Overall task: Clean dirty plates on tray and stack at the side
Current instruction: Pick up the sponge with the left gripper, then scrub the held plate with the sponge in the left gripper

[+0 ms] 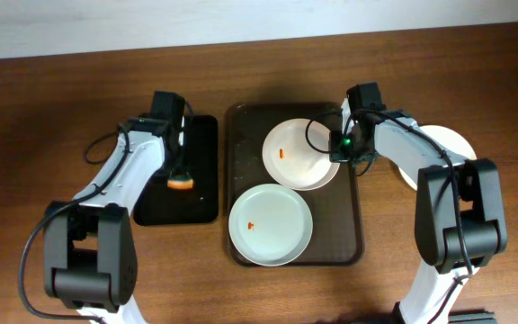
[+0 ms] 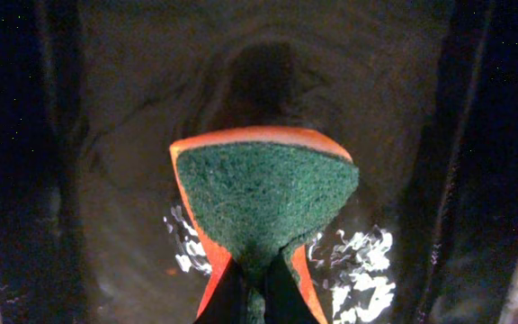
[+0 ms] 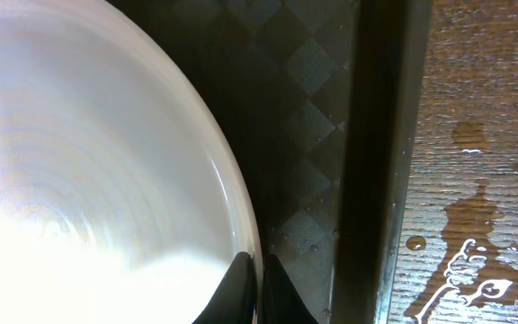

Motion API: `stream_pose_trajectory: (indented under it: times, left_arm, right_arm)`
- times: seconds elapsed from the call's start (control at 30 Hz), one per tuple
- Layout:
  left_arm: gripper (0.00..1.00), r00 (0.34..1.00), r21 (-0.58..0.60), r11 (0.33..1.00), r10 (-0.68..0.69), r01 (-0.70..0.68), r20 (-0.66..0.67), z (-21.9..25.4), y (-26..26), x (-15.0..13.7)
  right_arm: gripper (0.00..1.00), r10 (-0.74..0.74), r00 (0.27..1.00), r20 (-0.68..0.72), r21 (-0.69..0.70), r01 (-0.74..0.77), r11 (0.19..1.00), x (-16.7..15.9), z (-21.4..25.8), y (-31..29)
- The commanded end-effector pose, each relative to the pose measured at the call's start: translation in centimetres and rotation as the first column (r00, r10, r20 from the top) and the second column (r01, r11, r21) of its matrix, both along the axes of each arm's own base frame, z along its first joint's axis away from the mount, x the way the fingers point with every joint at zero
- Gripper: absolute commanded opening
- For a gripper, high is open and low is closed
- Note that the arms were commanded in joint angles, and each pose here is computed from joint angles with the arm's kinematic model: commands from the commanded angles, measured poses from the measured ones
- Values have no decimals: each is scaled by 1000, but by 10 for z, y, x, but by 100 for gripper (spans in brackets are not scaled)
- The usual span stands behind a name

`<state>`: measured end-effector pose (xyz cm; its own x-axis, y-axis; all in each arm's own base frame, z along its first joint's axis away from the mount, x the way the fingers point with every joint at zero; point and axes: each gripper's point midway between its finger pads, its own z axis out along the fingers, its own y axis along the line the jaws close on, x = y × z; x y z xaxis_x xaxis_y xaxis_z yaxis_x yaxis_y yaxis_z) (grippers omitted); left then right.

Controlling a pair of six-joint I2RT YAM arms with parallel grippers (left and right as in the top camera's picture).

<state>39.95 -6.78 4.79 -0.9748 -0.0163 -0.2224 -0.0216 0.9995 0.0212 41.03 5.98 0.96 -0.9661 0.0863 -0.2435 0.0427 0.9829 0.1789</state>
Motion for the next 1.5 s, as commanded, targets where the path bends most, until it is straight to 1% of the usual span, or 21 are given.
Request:
stream_pose_trajectory:
  times: [0.0, 0.13, 0.23, 0.33, 0.43, 0.5, 0.57, 0.63, 0.7, 0.77, 0.8, 0.87, 0.93, 1.0, 1.1, 1.17, 1.2, 1.23, 1.3, 1.37, 1.47]
  left_arm:
    - [0, 998, 9, 1000, 4, -4, 59, 31, 1, 14]
    - [0, 1000, 23, 1000, 5, -5, 17, 14, 4, 2]
    - [0, 999, 16, 1000, 4, -5, 48, 0, 3, 5]
    - [0, 999, 22, 1000, -9, 8, 41, -19, 4, -4]
    - [0, 997, 17, 1000, -24, 23, 76, -41, 3, -7]
    - [0, 997, 17, 1000, -26, 24, 76, -46, 3, -10]
    - [0, 996, 15, 1000, -26, 25, 85, -43, 3, -7]
    - [0, 995, 10, 1000, -26, 25, 97, -10, 0, 5]
    - [0, 988, 0, 1000, -25, 25, 150, 49, -4, 23]
    - [0, 977, -19, 999, -35, 40, 212, 99, -13, 36]
    - [0, 966, -57, 994, -76, 92, 247, 115, -29, 43]
    - [0, 941, -142, 975, -122, 174, 316, 129, -62, 52]
    - [0, 914, -171, 954, -171, 247, 368, 132, -96, 59]
    - [0, 891, -207, 922, -229, 327, 392, 125, -137, 59]
    - [0, 896, -267, 897, -244, 354, 370, 98, -182, 56]
    - [0, 901, -356, 852, -262, 384, 346, 75, -220, 51]
    - [0, 906, -382, 841, -262, 383, 333, 64, -233, 49]
    - [0, 908, -389, 838, -265, 383, 324, 53, -242, 48]
    - [0, 894, -424, 796, -317, 432, 316, 33, -271, 38]
    - [0, 890, -413, 794, -343, 446, 300, 17, -284, 30]
    - [0, 925, -384, 846, -297, 369, 236, -14, -281, 27]
  right_arm:
    - [5, 4, 1000, -28, -9, -4, 1000, -5, -8, -2]
    - [5, 4, 999, -32, -9, -4, 1000, -6, -9, -2]
    - [5, 4, 1000, -29, -9, -4, 1000, -5, -8, -2]
    - [5, 4, 1000, -29, -9, -4, 1000, -5, -8, -2]
    - [5, 4, 1000, -29, -9, -4, 1000, -5, -8, -2]
    - [5, 4, 1000, -29, -8, -4, 1000, -5, -8, -2]
    - [5, 7, 999, -33, 3, -7, 1000, -6, -8, 0]
    - [5, 7, 999, -33, 2, -7, 1000, -6, -8, 0]
    - [5, 7, 999, -33, 3, -7, 1000, -6, -8, 0]
    - [5, 7, 999, -34, 3, -7, 1000, -7, -8, 0]
    - [5, 7, 999, -34, 3, -7, 1000, -7, -8, 0]
    - [5, 7, 999, -37, 2, -7, 1000, -7, -8, 0]
    - [5, 7, 999, -37, 2, -7, 1000, -7, -8, 0]
    - [4, 11, 999, -38, 13, -10, 1000, -7, -8, 2]
    - [4, 11, 999, -38, 13, -10, 1000, -8, -8, 2]
    - [4, 11, 999, -40, 13, -10, 1000, -8, -8, 2]
    - [4, 11, 999, -42, 13, -10, 1000, -8, -8, 2]
    - [4, 11, 999, -43, 13, -10, 1000, -9, -8, 2]
    - [4, 11, 999, -46, 12, -10, 1000, -9, -9, 2]
    - [4, 11, 999, -47, 14, -10, 1000, -10, -9, 2]
    - [4, 12, 999, -50, 20, -11, 1000, -10, -9, 3]
